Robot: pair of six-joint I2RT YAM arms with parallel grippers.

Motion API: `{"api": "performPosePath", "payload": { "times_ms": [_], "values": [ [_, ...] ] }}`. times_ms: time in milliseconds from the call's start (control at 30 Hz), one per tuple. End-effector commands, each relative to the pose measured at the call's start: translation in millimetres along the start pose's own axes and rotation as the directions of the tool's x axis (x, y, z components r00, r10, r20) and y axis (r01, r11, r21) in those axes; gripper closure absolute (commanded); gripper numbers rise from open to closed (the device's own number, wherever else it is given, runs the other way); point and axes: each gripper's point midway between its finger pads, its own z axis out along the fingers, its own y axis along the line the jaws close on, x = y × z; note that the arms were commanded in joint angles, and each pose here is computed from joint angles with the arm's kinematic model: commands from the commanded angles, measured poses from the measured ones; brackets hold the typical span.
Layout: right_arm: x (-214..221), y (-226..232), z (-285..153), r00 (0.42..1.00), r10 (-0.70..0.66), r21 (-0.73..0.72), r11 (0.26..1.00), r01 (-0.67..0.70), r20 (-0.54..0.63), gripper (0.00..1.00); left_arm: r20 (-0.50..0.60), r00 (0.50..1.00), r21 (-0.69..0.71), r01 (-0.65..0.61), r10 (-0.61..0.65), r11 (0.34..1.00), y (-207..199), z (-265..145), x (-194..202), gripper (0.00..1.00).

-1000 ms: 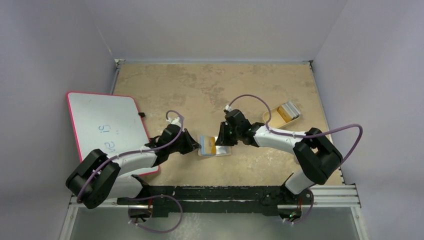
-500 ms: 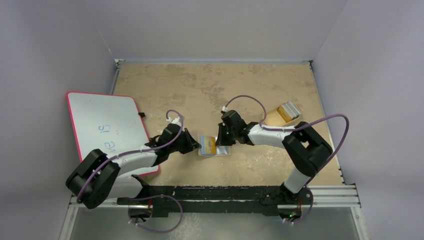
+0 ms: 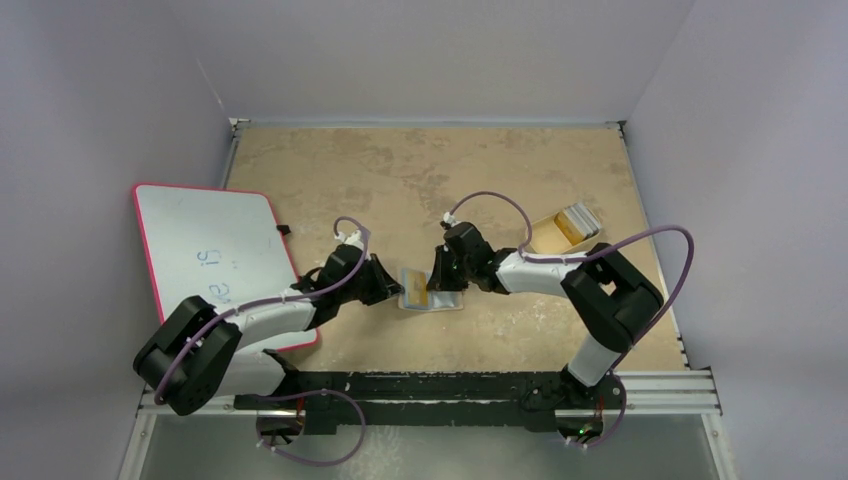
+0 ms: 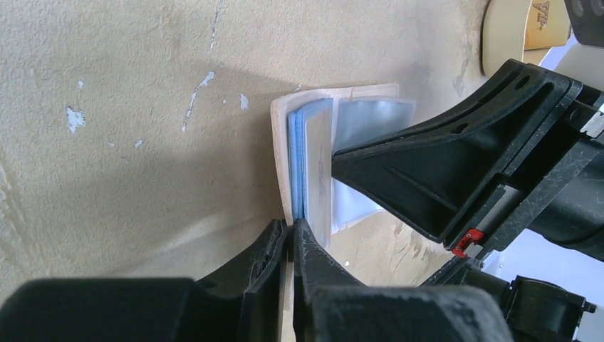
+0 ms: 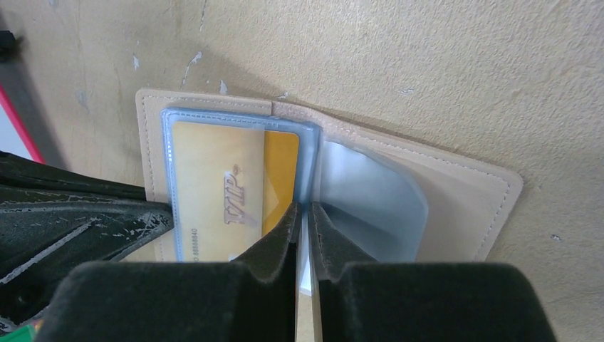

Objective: Put the credit cards into the card holder
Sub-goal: Insert the credit card into the card holder.

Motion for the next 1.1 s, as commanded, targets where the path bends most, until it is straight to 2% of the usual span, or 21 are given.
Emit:
{"api": "performPosePath", "payload": {
  "times_ms": [0, 300, 500, 567, 600, 833, 967, 1067],
  "values": [
    [7, 5, 4, 1.000, 0.010, -0.036, 0.999, -0.010, -0.008, 0.90, 0.042, 0.999, 0.107, -0.008, 0.004, 0.994, -34, 0, -17, 0.92],
    [13, 0, 6, 1.000, 0.019, -0.036, 0.999, -0.019, -0.020, 0.91, 0.024, 1.000, 0.123, -0.004, 0.001, 0.992, -35, 6, -14, 0.82],
    [13, 2, 5, 1.000, 0.019, -0.046, 0.999, -0.019, -0.016, 0.89, 0.015, 1.000, 0.141, 0.009, -0.011, 0.990, -38, 10, -13, 0.83],
    [12, 3, 3, 1.000, 0.018, -0.049, 0.999, -0.018, -0.014, 0.87, 0.019, 1.000, 0.148, 0.011, -0.014, 0.989, -41, 9, -15, 0.97],
    [10, 5, 0, 1.000, 0.017, -0.048, 0.999, -0.018, -0.010, 0.85, 0.019, 1.000, 0.149, 0.010, -0.013, 0.989, -42, 8, -15, 1.00],
    [-20, 29, -39, 0.996, 0.032, -0.082, 0.996, -0.025, 0.088, 0.65, 0.042, 0.999, 0.131, -0.005, 0.000, 0.991, -47, 0, -23, 1.00],
    [-28, 43, -51, 0.993, 0.041, -0.120, 0.992, -0.027, 0.114, 0.56, 0.040, 0.999, 0.131, -0.003, -0.003, 0.991, -46, 1, -23, 1.00],
    [-27, 52, -50, 0.993, 0.032, -0.125, 0.992, -0.018, 0.111, 0.53, 0.038, 0.999, 0.137, 0.004, -0.009, 0.991, -48, 2, -22, 1.00]
  ]
}}
